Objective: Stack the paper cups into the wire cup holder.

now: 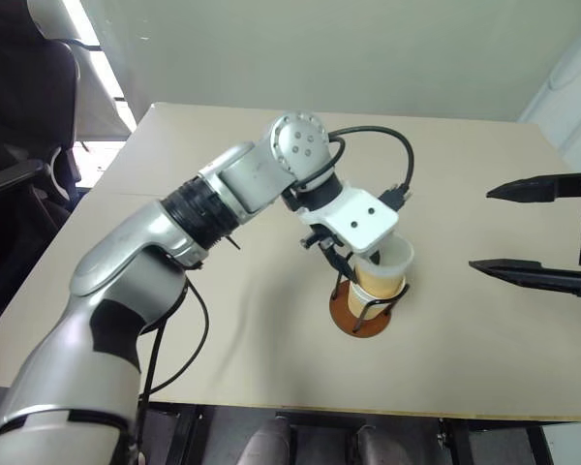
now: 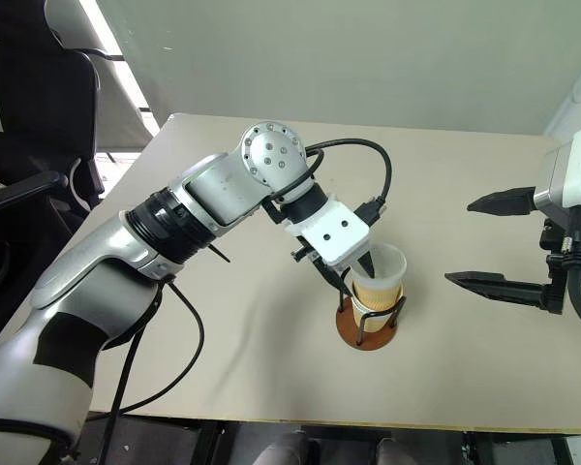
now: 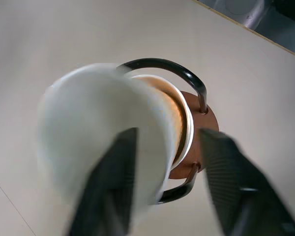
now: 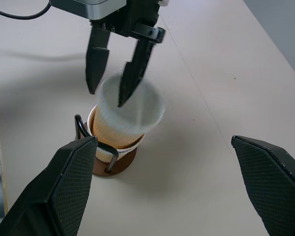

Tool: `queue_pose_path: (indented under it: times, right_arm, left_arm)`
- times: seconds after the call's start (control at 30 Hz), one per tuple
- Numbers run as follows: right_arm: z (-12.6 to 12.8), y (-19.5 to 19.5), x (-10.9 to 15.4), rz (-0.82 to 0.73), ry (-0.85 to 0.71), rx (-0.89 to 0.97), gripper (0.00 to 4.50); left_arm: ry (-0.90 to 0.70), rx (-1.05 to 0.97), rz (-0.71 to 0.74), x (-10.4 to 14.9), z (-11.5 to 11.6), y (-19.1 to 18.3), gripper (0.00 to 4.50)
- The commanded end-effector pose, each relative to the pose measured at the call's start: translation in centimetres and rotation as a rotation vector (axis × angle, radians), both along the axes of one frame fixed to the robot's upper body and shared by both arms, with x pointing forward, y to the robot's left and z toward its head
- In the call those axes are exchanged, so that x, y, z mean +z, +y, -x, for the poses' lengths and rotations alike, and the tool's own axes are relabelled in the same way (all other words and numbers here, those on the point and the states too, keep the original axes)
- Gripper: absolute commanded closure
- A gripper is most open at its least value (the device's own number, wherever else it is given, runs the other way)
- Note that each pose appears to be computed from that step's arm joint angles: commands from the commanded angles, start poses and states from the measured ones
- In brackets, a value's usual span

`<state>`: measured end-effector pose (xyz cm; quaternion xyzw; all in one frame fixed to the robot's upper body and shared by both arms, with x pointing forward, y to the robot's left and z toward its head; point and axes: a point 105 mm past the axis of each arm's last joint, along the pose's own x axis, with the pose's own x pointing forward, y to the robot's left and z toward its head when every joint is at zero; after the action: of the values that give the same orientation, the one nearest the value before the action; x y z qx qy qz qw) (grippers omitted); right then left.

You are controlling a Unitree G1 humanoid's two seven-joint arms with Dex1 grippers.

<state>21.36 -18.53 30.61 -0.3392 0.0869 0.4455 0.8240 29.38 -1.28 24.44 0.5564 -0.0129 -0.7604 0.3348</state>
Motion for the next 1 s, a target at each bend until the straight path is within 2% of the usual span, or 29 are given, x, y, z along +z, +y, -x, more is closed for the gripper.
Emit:
queue_pose_path:
  times: [0.03,0.13,0.27,0.37,0.57,0.73,1.0]
  right_arm:
    - [0.3,-0.2,1.2,-0.001,-0.054,-0.014,0.00]
    - [0.3,-0.3,1.1,-0.002,-0.053,-0.016,0.00]
    - [0.0,-0.4,1.0,-0.003,-0.054,-0.019,0.00]
    - [-0.5,-0.5,0.7,-0.014,-0.056,-0.025,0.00]
    - [-2.1,-1.3,-0.1,-0.068,-0.051,-0.047,0.00]
    - [-4.6,-1.7,-0.8,-0.193,-0.064,-0.080,0.00]
    - [-9.6,-3.7,-3.8,-0.373,-0.055,-0.264,0.00]
  left_arm:
    - [-0.031,-0.042,0.012,1.6,0.5,-0.5,1.07]
    - [-0.030,-0.040,0.033,1.8,0.4,-0.8,0.03]
    - [-0.022,-0.002,0.132,3.3,-0.1,-1.7,0.01]
    - [0.016,0.115,0.282,5.4,-1.6,-1.1,0.01]
    - [0.091,0.339,0.460,7.2,-4.1,3.3,0.01]
    - [0.166,0.575,0.720,8.7,-6.0,7.1,0.01]
    - [0.181,1.037,1.083,6.7,-9.3,14.9,0.01]
